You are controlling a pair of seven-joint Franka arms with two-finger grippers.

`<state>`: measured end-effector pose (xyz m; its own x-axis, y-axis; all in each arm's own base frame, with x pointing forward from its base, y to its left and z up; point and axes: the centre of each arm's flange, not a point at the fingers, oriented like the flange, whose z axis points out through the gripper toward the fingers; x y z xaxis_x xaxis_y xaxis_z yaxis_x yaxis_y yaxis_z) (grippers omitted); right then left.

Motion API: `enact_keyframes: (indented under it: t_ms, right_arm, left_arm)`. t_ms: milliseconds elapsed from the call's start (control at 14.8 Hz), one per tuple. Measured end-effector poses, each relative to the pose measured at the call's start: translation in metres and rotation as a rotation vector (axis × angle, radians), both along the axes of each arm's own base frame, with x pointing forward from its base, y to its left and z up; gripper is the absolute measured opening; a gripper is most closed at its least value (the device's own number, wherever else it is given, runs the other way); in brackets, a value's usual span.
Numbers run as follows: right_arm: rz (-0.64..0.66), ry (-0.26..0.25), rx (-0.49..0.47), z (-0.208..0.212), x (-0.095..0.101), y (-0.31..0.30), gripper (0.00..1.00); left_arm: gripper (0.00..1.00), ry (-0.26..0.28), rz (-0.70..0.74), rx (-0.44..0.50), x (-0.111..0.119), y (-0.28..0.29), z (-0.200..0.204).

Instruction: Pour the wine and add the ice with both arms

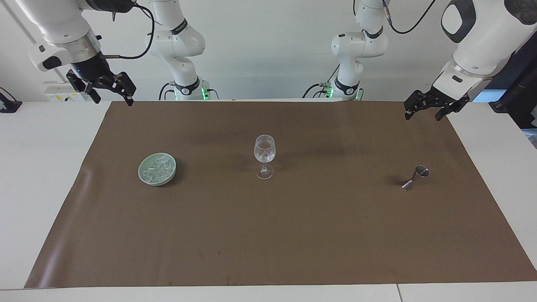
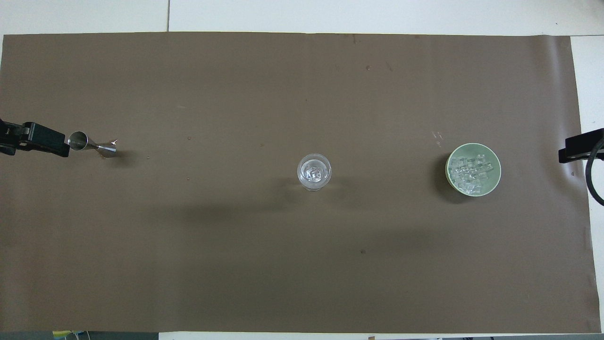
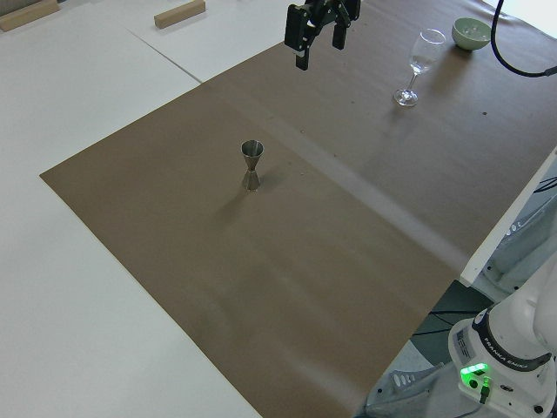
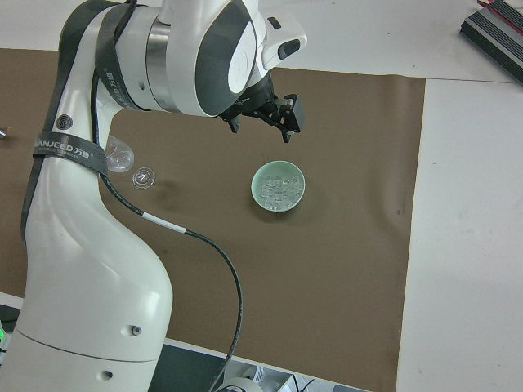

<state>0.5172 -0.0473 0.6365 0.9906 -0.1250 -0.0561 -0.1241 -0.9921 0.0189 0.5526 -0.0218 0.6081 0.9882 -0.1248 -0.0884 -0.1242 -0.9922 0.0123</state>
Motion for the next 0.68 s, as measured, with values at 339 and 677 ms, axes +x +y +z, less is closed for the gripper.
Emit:
enact_keyframes:
  t_ms: [339, 677]
  right_arm:
    - [-0.001, 0.015, 0.001, -0.0110, 0.0004, -0.0007, 1.00]
    - [-0.001, 0.011, 0.001, -0.0092, -0.0007, -0.0007, 1.00]
  left_arm:
    - [1.00, 0.000, 0.000, 0.000, -0.0001, 0.0000, 0.0002]
    - [1.00, -0.001, 0.000, 0.000, -0.0001, 0.0001, 0.0003]
